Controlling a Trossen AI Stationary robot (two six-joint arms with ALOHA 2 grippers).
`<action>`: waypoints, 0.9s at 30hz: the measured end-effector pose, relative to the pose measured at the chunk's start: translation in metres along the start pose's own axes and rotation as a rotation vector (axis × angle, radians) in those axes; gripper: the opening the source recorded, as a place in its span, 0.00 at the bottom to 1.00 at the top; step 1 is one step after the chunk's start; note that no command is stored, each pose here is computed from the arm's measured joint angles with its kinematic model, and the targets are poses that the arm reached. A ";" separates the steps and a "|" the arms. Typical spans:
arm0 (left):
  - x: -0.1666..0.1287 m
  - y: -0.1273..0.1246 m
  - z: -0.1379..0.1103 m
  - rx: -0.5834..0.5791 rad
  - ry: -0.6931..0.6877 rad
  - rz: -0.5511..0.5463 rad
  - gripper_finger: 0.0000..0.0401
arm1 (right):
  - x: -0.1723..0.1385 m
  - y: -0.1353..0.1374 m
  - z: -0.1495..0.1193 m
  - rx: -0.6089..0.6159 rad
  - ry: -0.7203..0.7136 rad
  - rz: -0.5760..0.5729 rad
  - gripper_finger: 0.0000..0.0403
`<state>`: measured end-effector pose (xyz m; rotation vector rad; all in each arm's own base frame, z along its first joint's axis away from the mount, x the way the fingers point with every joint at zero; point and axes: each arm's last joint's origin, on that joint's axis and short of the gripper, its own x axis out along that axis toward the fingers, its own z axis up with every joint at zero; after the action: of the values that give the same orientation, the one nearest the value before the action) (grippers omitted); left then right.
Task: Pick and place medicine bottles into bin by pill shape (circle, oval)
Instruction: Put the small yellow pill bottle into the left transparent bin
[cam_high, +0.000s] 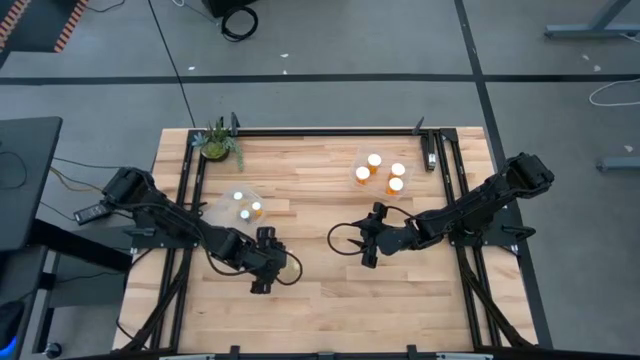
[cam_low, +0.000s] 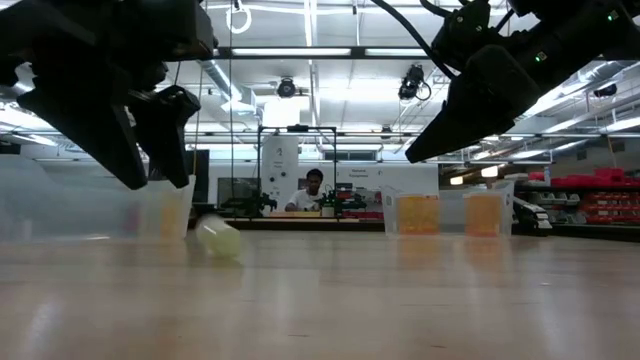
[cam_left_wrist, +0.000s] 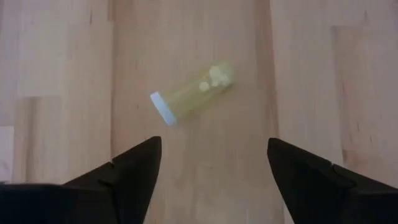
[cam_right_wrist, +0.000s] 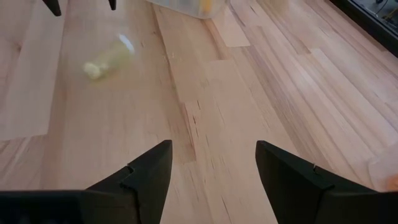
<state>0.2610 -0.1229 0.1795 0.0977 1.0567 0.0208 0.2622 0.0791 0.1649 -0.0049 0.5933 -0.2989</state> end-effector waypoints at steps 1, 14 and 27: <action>0.000 0.000 0.000 0.000 -0.002 0.000 0.77 | 0.000 0.000 0.000 0.000 -0.001 0.000 0.59; 0.014 0.013 0.014 0.154 -0.073 0.049 0.74 | 0.000 0.001 0.002 0.001 -0.021 0.007 0.59; 0.040 0.054 0.004 0.177 -0.192 -0.185 0.73 | 0.000 0.001 0.002 -0.008 -0.014 0.013 0.59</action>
<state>0.2853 -0.0665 0.1519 0.1582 0.8705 -0.2455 0.2633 0.0797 0.1663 -0.0110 0.5800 -0.2840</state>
